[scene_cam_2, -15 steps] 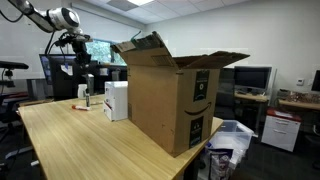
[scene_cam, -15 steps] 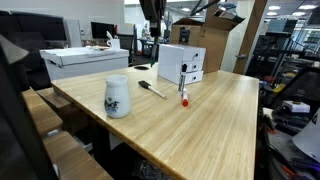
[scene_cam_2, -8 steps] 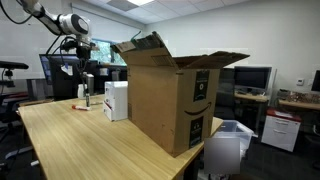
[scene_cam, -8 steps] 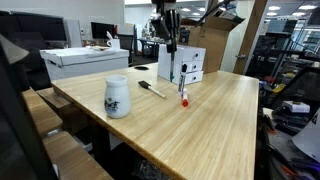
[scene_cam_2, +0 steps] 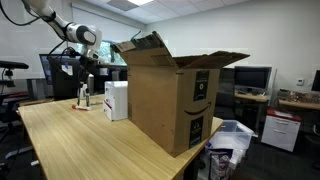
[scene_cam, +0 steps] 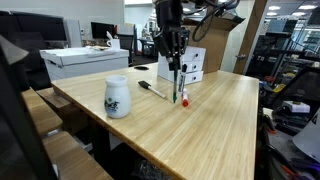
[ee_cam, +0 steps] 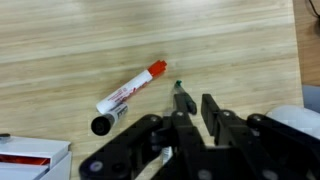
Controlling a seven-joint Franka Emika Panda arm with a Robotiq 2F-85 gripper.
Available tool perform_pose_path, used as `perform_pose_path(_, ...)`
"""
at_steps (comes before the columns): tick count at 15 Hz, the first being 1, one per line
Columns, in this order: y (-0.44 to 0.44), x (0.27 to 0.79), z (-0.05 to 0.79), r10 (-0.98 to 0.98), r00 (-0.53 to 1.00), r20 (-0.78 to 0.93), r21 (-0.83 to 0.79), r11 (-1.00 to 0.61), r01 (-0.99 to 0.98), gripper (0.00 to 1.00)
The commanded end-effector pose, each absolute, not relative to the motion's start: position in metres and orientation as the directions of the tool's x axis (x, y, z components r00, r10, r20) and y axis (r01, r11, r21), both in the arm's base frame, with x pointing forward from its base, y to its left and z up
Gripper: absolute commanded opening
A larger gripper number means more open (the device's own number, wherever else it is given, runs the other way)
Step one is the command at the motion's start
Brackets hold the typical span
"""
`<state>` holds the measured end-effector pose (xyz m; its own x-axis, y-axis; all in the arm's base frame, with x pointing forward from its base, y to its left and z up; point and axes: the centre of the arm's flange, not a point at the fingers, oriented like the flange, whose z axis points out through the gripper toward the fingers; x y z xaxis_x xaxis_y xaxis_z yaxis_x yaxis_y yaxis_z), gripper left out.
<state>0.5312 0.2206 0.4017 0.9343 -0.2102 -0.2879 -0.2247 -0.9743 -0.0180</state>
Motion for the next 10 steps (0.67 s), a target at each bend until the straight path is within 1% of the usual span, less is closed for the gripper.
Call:
perform_pose_path(1, 0.220, 0.517, 0.406, -0.219, 0.952, -0.215, -0.088, -0.966, -0.242, 0.54)
perform_pose_path(2, 0.222, 0.518, 0.409, -0.215, 0.957, -0.194, -0.090, -0.968, -0.236, 0.58)
perform_pose_path(6, 0.240, 0.521, 0.424, -0.152, 0.984, -0.092, -0.090, -0.983, -0.160, 0.81)
perform_pose_path(7, 0.245, 0.521, 0.427, -0.132, 0.989, -0.071, -0.099, -0.985, -0.138, 0.85)
perform_pose_path(8, 0.253, 0.520, 0.430, -0.109, 0.993, -0.050, -0.110, -0.987, -0.114, 0.92)
perform_pose_path(9, 0.258, 0.520, 0.433, -0.091, 0.995, -0.029, -0.119, -0.988, -0.094, 0.96)
perform_pose_path(10, 0.264, 0.520, 0.434, -0.080, 0.997, -0.013, -0.132, -0.988, -0.081, 0.98)
